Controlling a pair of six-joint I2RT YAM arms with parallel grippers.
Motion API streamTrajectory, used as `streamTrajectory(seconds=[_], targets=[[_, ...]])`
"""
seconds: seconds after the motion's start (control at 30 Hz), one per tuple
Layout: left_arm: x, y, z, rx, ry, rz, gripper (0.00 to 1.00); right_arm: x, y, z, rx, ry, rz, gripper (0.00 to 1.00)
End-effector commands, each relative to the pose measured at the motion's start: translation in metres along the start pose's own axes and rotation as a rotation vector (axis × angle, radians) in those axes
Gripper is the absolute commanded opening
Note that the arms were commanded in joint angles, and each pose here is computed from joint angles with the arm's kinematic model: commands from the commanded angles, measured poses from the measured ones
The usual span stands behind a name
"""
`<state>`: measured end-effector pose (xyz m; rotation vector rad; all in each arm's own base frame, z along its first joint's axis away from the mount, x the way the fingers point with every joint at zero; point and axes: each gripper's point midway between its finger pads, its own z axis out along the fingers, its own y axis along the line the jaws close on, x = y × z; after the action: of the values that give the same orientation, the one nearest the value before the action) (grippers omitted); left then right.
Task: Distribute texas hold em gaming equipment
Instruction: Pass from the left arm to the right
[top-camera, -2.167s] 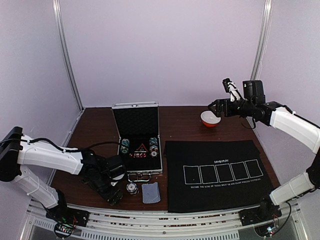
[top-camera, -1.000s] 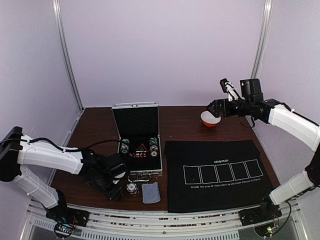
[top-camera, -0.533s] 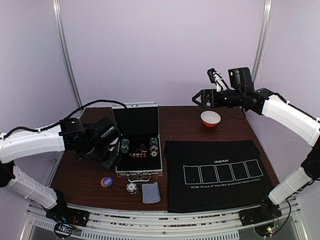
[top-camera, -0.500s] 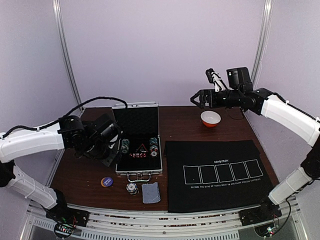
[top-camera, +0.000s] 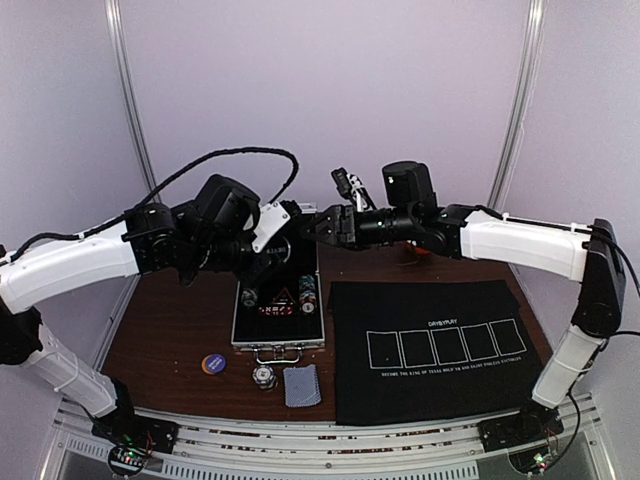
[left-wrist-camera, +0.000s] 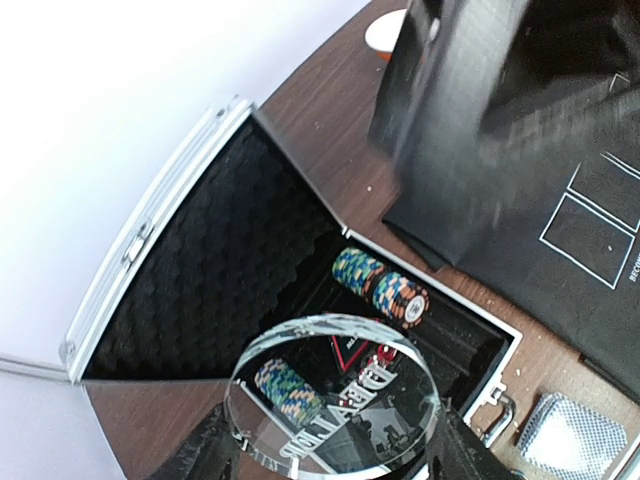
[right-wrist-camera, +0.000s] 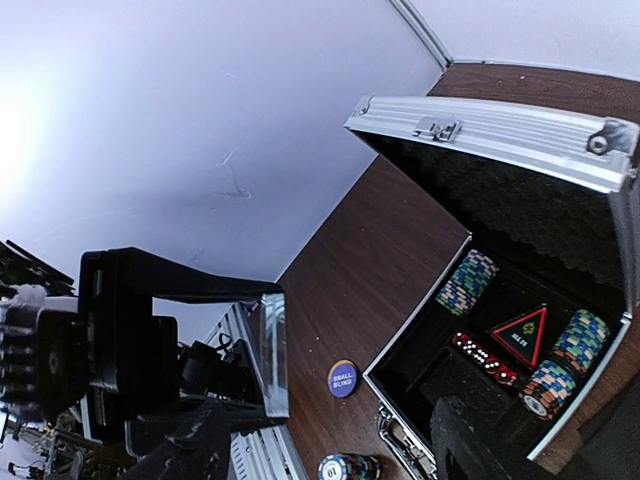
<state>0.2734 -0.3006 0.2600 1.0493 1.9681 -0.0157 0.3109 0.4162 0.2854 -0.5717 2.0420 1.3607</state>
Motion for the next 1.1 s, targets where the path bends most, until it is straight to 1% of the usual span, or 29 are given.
streamTrajectory(seconds=[0.0, 0.13, 0.2, 0.27, 0.37, 0.47, 0.57, 0.67, 0.7, 0.77, 0.8, 0.83, 0.87, 0.93, 1.0, 1.07], targets=[[-0.04, -0.002, -0.001, 0.021, -0.137, 0.028, 0.09, -0.009, 0.034, 0.016, -0.13, -0.022, -0.003, 0.7], [-0.043, -0.003, 0.001, 0.018, -0.142, 0.036, 0.09, -0.008, 0.037, 0.033, -0.142, -0.001, 0.001, 0.61], [-0.044, -0.002, 0.001, 0.015, -0.144, 0.037, 0.09, -0.007, 0.036, 0.039, -0.138, 0.006, 0.002, 0.59], [-0.047, -0.002, 0.001, 0.016, -0.152, 0.04, 0.09, -0.002, 0.03, 0.046, -0.118, 0.027, 0.003, 0.53], [-0.048, -0.002, 0.001, 0.012, -0.155, 0.042, 0.09, 0.003, 0.027, 0.051, -0.11, 0.057, 0.002, 0.38], [-0.045, -0.002, 0.004, 0.011, -0.144, 0.046, 0.08, 0.003, 0.026, 0.05, -0.103, 0.058, -0.005, 0.2], [-0.043, 0.0, 0.005, -0.004, -0.131, 0.047, 0.08, 0.003, 0.025, 0.046, -0.079, 0.058, -0.019, 0.0], [-0.04, 0.002, 0.008, -0.017, -0.118, 0.042, 0.09, 0.002, 0.02, 0.04, -0.051, 0.062, -0.031, 0.0], [-0.039, 0.001, 0.009, -0.014, -0.114, 0.04, 0.18, 0.001, 0.017, 0.036, -0.037, 0.06, -0.034, 0.0], [-0.04, -0.003, 0.01, 0.006, -0.117, 0.032, 0.55, -0.008, 0.003, 0.022, 0.006, 0.04, -0.04, 0.0], [-0.04, -0.005, 0.01, 0.019, -0.119, 0.029, 0.71, -0.009, -0.011, 0.012, 0.045, 0.034, -0.03, 0.0], [-0.039, -0.007, 0.01, 0.029, -0.118, 0.027, 0.82, -0.013, -0.026, -0.001, 0.082, 0.02, -0.021, 0.0], [-0.038, -0.007, 0.01, 0.033, -0.117, 0.023, 0.9, -0.016, -0.042, -0.017, 0.125, 0.002, -0.012, 0.0], [-0.032, -0.006, 0.012, 0.038, -0.107, 0.01, 0.98, -0.017, -0.083, -0.052, 0.232, -0.029, 0.022, 0.0], [-0.024, -0.002, 0.015, 0.04, -0.091, -0.019, 0.98, -0.013, -0.13, -0.096, 0.346, -0.067, 0.08, 0.0], [-0.016, 0.003, 0.019, 0.039, -0.073, -0.051, 0.98, 0.003, -0.171, -0.129, 0.437, -0.078, 0.145, 0.0]])
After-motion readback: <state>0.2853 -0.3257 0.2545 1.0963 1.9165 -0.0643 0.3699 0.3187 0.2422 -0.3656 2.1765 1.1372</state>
